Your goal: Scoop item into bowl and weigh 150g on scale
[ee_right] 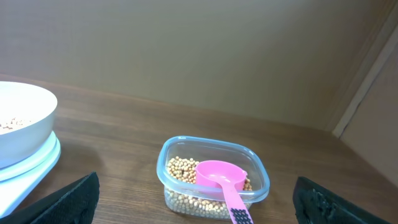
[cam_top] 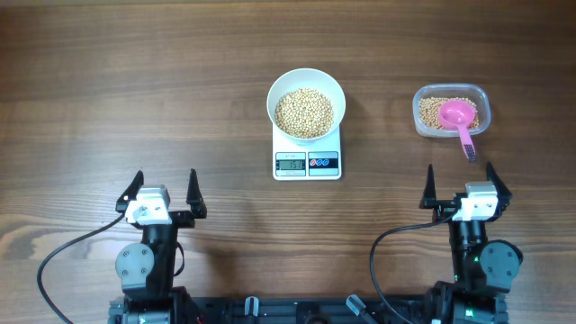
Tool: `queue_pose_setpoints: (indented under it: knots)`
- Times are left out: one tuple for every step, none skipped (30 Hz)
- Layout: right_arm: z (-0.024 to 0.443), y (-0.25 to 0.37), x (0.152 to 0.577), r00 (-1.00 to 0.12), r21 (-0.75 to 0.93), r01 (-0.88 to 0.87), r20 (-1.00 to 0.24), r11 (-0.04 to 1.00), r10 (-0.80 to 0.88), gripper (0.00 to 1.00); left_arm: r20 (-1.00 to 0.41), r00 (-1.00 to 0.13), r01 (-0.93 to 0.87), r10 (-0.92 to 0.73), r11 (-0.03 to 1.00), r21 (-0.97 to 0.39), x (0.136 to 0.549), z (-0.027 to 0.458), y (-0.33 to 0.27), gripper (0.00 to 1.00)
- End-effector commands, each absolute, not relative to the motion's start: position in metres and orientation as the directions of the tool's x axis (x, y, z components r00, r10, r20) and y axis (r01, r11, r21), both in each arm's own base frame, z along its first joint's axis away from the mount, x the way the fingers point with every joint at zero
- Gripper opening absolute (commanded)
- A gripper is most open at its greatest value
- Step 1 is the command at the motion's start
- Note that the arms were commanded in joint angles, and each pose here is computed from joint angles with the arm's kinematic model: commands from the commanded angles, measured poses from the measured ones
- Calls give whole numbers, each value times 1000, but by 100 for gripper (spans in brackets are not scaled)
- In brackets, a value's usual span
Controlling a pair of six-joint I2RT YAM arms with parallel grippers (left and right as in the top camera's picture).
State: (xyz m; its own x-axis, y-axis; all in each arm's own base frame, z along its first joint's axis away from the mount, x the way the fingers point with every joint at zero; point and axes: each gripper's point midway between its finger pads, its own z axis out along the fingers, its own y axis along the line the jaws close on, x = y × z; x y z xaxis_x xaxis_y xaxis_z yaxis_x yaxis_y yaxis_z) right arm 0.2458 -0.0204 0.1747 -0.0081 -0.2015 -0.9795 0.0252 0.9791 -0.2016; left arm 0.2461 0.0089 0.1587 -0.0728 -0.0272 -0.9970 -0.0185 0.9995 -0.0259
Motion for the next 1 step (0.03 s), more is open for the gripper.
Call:
queue_pose_setpoints:
  knots:
    - [178, -21, 245, 6, -210, 37, -978, 977, -211, 100, -997, -71, -42, -38, 999, -35, 246, 157, 13, 100]
